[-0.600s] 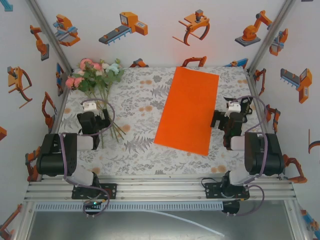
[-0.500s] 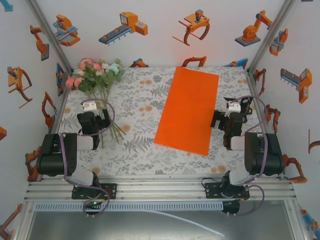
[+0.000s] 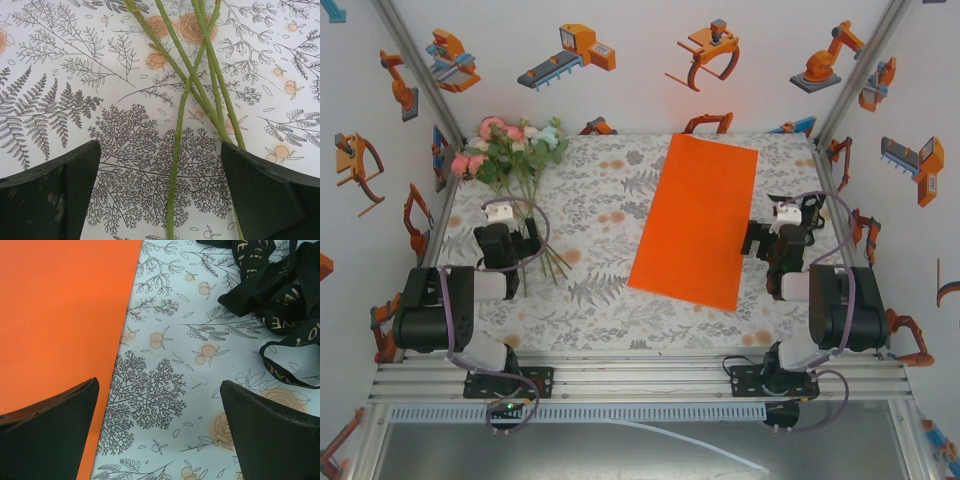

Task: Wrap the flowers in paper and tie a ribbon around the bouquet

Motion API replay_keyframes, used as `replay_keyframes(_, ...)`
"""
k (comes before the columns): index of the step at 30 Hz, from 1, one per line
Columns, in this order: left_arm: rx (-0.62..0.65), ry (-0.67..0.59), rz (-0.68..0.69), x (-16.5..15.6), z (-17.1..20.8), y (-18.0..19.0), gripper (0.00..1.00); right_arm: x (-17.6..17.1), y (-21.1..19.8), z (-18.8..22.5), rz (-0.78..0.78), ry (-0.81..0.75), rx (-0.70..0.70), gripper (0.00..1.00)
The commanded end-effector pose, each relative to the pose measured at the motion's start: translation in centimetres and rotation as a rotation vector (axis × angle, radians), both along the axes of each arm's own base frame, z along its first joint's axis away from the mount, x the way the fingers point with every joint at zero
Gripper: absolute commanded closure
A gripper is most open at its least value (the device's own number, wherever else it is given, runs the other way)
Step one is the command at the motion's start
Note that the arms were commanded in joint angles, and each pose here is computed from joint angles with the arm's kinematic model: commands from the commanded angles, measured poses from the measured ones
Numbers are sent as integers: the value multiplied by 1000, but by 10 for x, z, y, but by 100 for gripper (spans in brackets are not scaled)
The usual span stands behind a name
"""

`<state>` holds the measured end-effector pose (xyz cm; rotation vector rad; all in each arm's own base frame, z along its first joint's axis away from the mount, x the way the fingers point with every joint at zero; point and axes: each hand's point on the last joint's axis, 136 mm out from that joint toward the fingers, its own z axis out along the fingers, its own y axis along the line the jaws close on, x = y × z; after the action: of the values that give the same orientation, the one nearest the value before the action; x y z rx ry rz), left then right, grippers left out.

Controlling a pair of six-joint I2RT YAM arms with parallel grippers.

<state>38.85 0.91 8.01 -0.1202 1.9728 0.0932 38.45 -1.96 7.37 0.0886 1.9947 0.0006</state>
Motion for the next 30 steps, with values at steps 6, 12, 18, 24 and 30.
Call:
replay_keyframes(6,11,-34,5,8,10,3,3,10,-4,15,-7,-57,-8,1)
replay_keyframes(12,11,-34,6,8,10,3,3,11,-4,16,-9,-61,-7,1)
replay_keyframes(18,0,-37,4,8,11,4,3,-24,-36,72,-273,-20,98,1)
replay_keyframes(24,-4,-41,8,8,12,5,3,-84,-5,113,-300,172,422,6)
replay_keyframes(30,15,-99,92,-11,68,16,3,-135,52,107,-122,474,579,7)
